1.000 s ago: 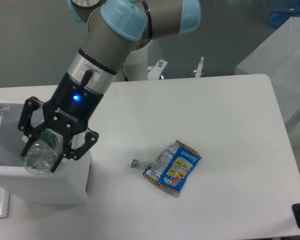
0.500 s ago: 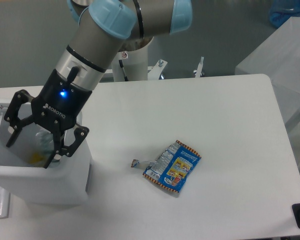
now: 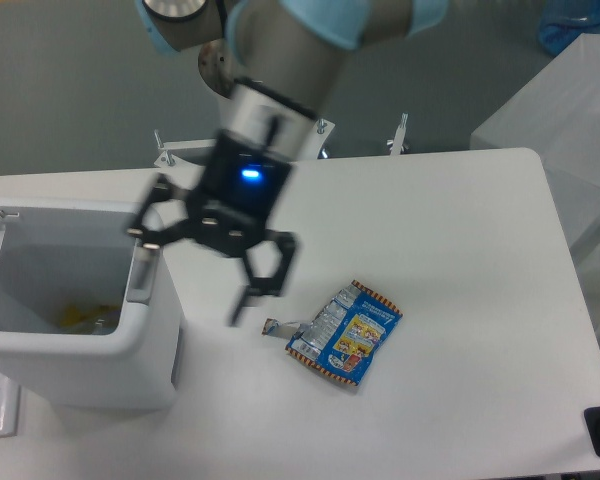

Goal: Place the trash in the trash can
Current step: 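Move the open gripper back over the blue snack packet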

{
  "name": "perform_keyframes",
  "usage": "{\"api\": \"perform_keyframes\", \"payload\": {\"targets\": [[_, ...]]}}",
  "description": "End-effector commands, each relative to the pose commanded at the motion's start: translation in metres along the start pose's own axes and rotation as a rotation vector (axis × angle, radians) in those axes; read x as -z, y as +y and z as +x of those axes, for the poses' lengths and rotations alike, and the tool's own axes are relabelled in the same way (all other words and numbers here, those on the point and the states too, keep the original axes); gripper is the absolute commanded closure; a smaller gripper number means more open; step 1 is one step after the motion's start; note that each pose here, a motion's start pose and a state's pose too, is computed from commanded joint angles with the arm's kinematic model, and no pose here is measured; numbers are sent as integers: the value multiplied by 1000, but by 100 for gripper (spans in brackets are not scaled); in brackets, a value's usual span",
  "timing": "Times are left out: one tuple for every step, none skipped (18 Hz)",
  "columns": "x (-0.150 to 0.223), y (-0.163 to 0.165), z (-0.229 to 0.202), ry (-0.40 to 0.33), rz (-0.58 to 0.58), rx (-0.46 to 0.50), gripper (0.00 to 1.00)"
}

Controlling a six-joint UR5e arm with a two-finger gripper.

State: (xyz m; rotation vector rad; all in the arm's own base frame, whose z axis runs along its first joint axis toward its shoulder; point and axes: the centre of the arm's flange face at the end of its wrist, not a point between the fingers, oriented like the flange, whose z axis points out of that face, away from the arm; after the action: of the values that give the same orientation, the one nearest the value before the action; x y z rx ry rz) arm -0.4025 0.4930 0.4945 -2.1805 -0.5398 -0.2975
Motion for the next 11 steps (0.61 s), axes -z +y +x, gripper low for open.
{"api": "perform_keyframes", "payload": {"targets": [[-1,9,-16,-9,-8,10,0],[-1,16,-33,-20,-13,27,0],[-8,22,-51,-23,-27,44,0],[-15,26,-60,-30,-40,50,0],[-15,27,-63,-64,-54,50,0],[-14,29,-69,-104,-68,45,0],[-15,31,-73,-133,-83,35,0],[-19,35,-79,-157,-102,32,0],[-26,41,-87,-184,-129,30,0],[-31,47,-92,-212,-157,9,0],[-37,59,-96,-235,-198,-18,0]]}}
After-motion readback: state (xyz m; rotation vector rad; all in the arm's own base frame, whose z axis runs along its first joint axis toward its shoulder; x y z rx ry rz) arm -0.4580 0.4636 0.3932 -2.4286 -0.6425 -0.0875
